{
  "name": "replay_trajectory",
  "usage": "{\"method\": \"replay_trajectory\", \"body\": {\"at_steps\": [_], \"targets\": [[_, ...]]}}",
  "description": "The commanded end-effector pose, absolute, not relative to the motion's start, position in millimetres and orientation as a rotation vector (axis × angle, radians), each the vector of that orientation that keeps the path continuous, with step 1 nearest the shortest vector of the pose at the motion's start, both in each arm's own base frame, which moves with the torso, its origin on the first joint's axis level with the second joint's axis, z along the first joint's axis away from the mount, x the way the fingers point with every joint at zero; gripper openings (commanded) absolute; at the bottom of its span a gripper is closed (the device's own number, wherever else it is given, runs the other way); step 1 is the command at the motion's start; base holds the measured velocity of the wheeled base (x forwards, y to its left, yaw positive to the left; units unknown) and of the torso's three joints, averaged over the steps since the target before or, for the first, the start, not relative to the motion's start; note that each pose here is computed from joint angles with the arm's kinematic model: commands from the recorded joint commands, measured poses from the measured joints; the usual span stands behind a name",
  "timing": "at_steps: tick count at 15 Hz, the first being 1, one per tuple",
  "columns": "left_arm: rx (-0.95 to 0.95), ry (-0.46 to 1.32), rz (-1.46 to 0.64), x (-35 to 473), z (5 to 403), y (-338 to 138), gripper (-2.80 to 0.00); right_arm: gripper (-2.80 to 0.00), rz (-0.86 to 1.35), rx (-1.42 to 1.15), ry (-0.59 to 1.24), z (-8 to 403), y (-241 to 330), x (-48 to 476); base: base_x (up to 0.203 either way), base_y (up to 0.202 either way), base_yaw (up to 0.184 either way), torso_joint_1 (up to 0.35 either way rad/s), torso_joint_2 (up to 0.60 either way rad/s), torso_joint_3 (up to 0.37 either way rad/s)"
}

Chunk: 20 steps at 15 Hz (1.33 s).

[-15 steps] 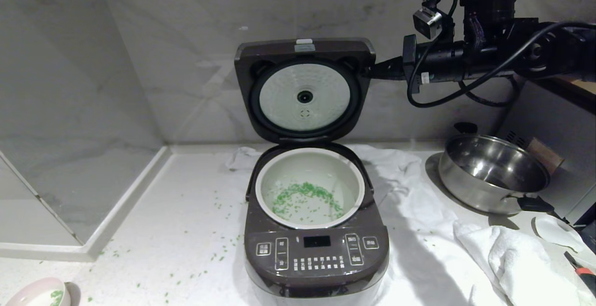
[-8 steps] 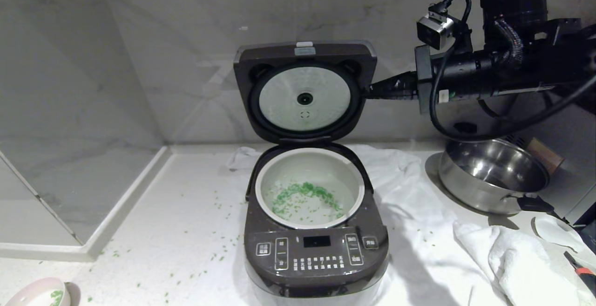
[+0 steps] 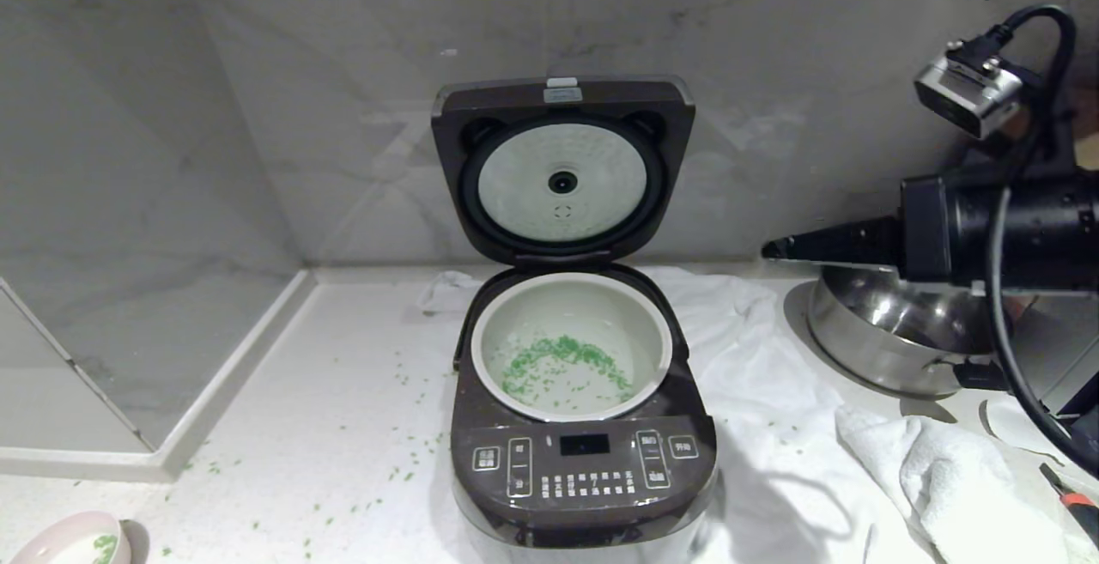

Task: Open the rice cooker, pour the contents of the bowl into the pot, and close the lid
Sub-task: Pour the water from the bowl into the rice cooker

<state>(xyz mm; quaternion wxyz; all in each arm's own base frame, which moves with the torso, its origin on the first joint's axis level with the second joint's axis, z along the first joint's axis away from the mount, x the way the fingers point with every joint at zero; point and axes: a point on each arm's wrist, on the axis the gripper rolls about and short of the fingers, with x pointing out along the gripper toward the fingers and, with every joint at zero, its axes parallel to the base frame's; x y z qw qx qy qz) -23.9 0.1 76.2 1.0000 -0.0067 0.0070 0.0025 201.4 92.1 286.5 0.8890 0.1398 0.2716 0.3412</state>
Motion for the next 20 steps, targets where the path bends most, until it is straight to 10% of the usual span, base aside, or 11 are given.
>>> {"method": "replay_trajectory", "body": {"at_steps": [1,14,20], "targets": [[-0.014,0.012,0.005,-24,76,0,-2.8,-2.8,0.427,0.133,0.436,280,67,151,0.0,0.0,0.0,0.0,0.0,0.0],[-0.014,0.012,0.005,-24,76,0,-2.8,-2.8,-0.3,-0.059,0.014,194,-10,-9,0.0,0.0,0.0,0.0,0.0,0.0],[-0.014,0.012,0.005,-24,76,0,-2.8,-2.8,-0.126,-0.11,-0.111,128,-3,-45,0.0,0.0,0.0,0.0,0.0,0.0]]}}
